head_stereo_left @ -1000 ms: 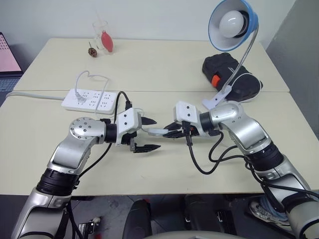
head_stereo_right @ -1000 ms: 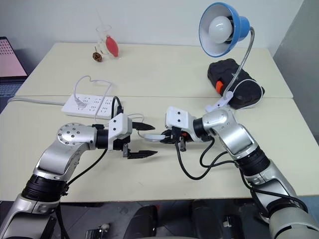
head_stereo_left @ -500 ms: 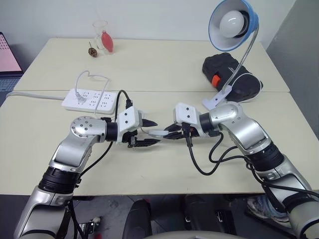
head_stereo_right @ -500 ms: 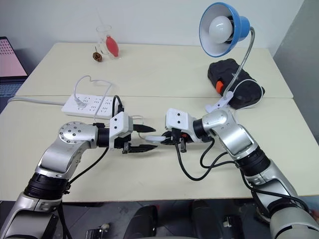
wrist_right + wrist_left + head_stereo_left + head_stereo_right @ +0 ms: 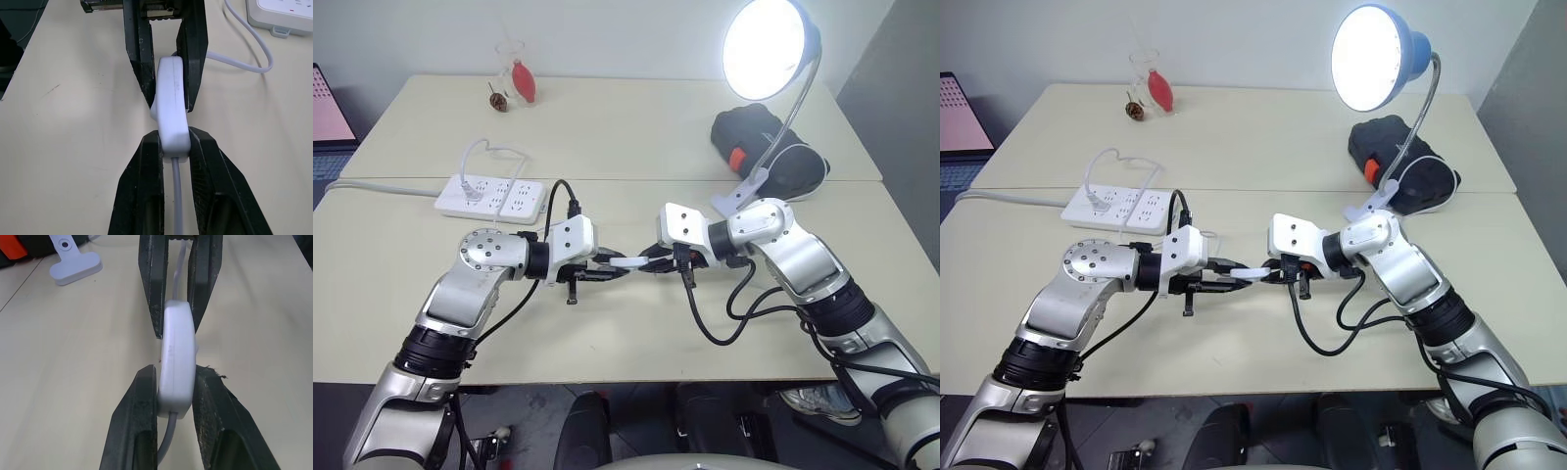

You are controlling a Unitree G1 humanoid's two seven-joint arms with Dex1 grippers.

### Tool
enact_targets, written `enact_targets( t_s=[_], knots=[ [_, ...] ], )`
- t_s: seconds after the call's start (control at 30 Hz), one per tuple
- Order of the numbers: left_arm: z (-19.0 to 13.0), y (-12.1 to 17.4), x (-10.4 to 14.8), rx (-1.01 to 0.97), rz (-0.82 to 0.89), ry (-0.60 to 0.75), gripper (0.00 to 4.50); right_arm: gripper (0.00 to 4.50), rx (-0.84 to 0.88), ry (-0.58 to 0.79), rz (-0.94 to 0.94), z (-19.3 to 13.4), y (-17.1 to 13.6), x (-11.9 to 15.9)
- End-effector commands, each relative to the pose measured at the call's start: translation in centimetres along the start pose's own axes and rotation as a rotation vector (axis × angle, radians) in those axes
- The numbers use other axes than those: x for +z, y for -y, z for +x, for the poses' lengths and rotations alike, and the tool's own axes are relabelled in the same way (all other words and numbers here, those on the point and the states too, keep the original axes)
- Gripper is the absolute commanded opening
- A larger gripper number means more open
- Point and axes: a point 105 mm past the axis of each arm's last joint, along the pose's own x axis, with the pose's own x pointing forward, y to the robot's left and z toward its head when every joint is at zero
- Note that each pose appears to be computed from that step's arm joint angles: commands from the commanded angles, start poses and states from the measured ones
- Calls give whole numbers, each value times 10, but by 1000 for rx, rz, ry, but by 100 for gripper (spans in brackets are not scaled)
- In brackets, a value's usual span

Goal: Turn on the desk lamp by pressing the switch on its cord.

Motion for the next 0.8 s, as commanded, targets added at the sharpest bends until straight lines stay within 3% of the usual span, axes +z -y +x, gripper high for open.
enact_targets(
  t_s=[0.03, 0.2, 0.27, 0.67, 0.8],
  knots=[
    [-6, -14, 10, 70, 36, 20, 61, 35, 11, 48, -65, -1, -3, 18],
    [-5, -9, 15, 49, 31, 62, 61, 35, 18, 54, -73, -1, -4, 19],
    [-7, -6, 11, 41, 54, 41, 131, 35, 19, 52, -78, 0, -4, 18],
    [-32, 4, -3, 94, 101, -34, 357, 35, -26, -33, -131, -2, 22, -12],
    [-47, 13, -10, 141, 52, -64, 362, 35, -97, -63, -120, 3, 43, -29]
  ],
)
